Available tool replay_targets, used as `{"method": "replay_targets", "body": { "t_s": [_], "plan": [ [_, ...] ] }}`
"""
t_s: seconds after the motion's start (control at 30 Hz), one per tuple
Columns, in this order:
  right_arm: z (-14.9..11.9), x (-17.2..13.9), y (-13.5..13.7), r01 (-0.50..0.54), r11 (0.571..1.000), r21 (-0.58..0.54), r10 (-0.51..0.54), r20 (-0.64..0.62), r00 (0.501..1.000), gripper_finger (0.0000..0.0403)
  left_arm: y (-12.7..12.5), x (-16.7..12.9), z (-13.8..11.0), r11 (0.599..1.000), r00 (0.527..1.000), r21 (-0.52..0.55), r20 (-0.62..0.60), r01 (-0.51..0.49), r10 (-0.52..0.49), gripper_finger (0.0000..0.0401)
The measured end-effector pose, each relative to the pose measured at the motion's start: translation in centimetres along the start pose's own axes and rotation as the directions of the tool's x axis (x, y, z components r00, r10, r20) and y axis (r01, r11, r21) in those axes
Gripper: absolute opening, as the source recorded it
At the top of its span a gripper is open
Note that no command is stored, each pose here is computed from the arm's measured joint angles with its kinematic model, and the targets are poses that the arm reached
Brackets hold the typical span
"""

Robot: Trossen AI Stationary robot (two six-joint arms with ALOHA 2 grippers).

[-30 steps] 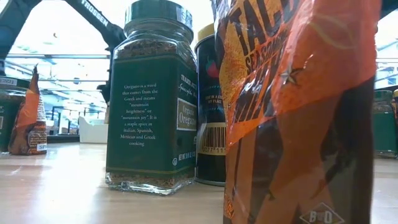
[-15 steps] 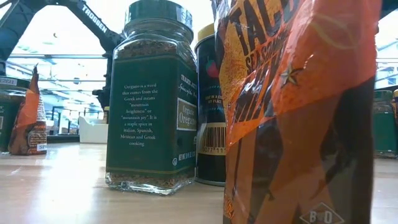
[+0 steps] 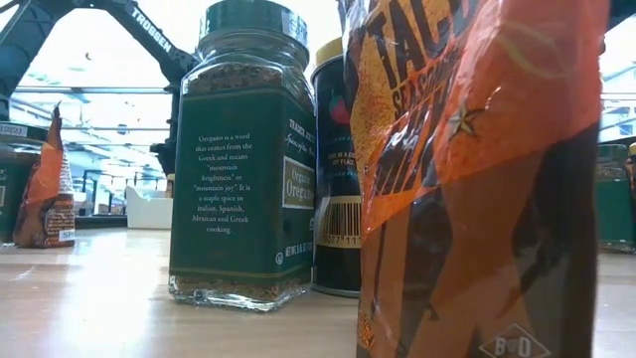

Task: Sort spices by type
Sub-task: Put the top left yellow seasoning bottle into the left white bin, then put the bottom yellow seasoning bottle into the left white bin

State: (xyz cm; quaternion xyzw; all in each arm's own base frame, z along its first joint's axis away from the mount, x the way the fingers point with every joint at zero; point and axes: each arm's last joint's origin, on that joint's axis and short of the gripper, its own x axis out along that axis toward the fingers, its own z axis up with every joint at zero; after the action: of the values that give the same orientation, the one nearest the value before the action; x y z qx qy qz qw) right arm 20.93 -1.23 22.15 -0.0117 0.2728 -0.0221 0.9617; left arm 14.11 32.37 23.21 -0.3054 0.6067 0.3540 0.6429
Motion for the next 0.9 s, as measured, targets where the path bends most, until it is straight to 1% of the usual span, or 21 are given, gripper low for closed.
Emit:
{"method": "replay_targets", "body": {
  "t_s": [0.27,0.37,0.5,0.6,0.7,0.83,0.9],
  "plan": [
    [0.0,0.0,0.0,0.000,1.000,0.000,0.000,0.000,1.000,0.0141,0.0,0.0,0.0,0.999,1.000,0.043,0.001,0.002,-0.002,0.0338],
    [0.0,0.0,0.0,0.000,1.000,0.000,0.000,0.000,1.000,0.0141,0.0,-0.5,-0.1,0.998,1.000,0.063,0.014,-0.002,0.001,0.0348],
    [0.0,0.0,0.0,0.000,1.000,0.004,0.000,0.001,1.000,0.0141,0.0,-1.6,-0.4,0.997,0.998,0.079,0.061,-0.026,0.021,0.0350],
    [0.0,0.0,0.0,0.000,1.000,0.004,0.000,0.002,1.000,0.0141,-0.1,-3.0,-0.4,0.995,0.989,0.087,0.140,-0.055,0.043,0.0350],
    [0.0,0.0,0.0,0.000,1.000,0.015,0.000,0.002,1.000,0.0141,-0.2,-4.7,-0.6,0.990,0.969,0.105,0.239,-0.092,0.065,0.0350],
    [0.0,0.0,0.0,0.000,1.000,0.015,0.000,0.002,1.000,0.0141,-1.0,-7.6,-0.9,0.981,0.915,0.127,0.394,-0.145,0.085,0.0350],
    [0.0,0.0,0.0,0.000,1.000,0.015,0.000,0.002,1.000,0.0141,-1.7,-9.1,-1.2,0.979,0.881,0.146,0.470,-0.139,0.056,0.0350]
  ]
}}
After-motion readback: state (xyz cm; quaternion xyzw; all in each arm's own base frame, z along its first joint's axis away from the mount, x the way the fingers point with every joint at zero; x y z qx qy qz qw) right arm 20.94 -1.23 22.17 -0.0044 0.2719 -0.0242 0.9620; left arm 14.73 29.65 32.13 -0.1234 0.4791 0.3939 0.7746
